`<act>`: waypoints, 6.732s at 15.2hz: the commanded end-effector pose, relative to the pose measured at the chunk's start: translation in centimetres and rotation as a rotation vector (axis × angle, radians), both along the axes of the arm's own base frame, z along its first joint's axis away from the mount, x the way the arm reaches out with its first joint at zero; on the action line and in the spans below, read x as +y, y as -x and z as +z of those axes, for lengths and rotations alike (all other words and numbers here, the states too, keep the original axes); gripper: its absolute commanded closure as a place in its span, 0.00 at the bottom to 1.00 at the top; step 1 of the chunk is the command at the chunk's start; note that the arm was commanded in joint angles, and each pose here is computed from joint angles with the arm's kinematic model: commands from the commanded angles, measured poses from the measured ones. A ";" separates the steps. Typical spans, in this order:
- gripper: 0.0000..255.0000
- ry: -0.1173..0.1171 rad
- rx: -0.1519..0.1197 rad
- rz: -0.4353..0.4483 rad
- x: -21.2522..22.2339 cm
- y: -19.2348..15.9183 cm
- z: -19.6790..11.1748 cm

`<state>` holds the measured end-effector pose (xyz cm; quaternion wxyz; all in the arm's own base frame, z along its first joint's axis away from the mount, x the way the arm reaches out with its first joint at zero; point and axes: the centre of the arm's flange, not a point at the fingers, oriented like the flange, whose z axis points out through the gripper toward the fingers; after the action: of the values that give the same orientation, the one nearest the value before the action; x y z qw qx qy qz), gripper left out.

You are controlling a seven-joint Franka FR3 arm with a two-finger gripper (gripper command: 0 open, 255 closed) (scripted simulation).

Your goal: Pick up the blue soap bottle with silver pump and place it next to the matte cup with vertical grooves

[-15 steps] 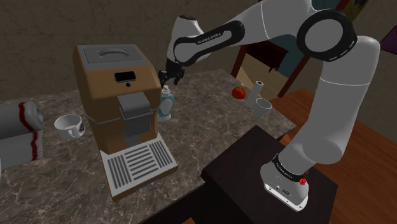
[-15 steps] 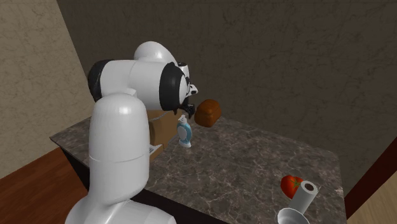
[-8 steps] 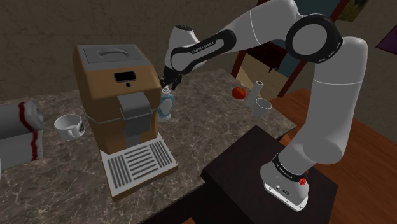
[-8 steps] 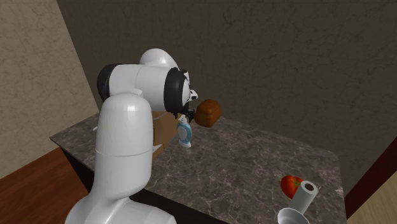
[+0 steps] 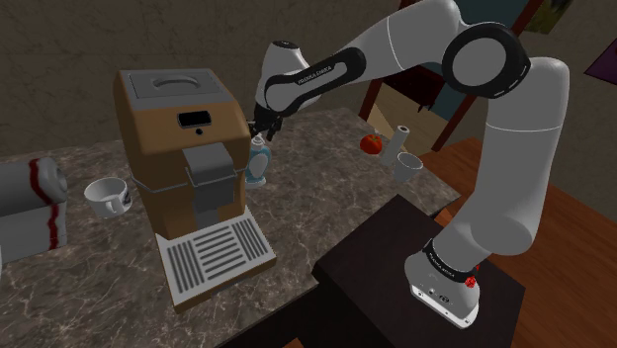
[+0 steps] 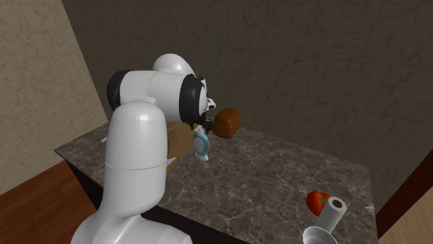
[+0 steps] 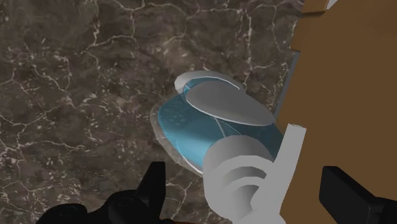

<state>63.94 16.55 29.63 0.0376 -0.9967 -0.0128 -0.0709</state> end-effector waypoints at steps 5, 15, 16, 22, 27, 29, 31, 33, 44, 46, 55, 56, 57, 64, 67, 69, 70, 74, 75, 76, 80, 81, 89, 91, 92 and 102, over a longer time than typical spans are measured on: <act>1.00 0.000 0.000 0.000 0.0 0.0 0.0; 1.00 0.000 0.000 0.000 0.0 0.0 2.6; 1.00 0.000 0.000 0.000 0.0 0.0 3.2; 1.00 0.000 0.000 0.000 0.0 0.0 6.3; 1.00 0.000 0.000 0.000 0.0 0.0 9.0; 1.00 0.000 0.000 0.000 0.0 0.0 10.0; 1.00 0.000 0.000 0.000 0.0 0.0 11.1; 1.00 0.000 0.000 0.000 0.0 0.0 12.1; 1.00 0.000 0.000 0.000 0.0 0.0 18.0; 1.00 0.000 0.000 0.000 0.0 0.0 19.0; 1.00 0.000 0.000 0.000 0.0 0.0 23.8; 1.00 0.000 0.000 0.000 0.0 0.0 24.3; 1.00 0.000 0.000 0.000 0.0 0.0 24.8; 1.00 0.000 0.000 0.000 0.0 0.0 28.5; 1.00 0.000 0.000 0.000 0.0 0.0 30.1; 1.00 0.000 0.000 0.000 0.0 0.0 31.2; 1.00 0.000 0.000 0.000 0.0 0.0 31.4; 1.00 0.000 0.000 0.000 -4.2 3.1 31.4; 1.00 0.000 0.000 0.000 -5.3 3.9 31.4; 1.00 0.000 0.000 0.000 -6.4 4.7 31.4; 1.00 0.000 0.000 0.000 -10.6 7.9 31.4; 1.00 0.000 0.000 0.000 -11.7 8.6 31.4; 1.00 0.000 0.000 0.000 -20.2 14.9 31.5; 1.00 0.000 0.000 0.000 -22.3 16.5 31.5; 1.00 0.000 0.000 0.000 -23.3 17.3 31.5; 1.00 0.000 0.000 0.000 -33.9 25.1 31.5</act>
<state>39.52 -16.31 61.37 0.0375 -0.9967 -0.0121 -0.0709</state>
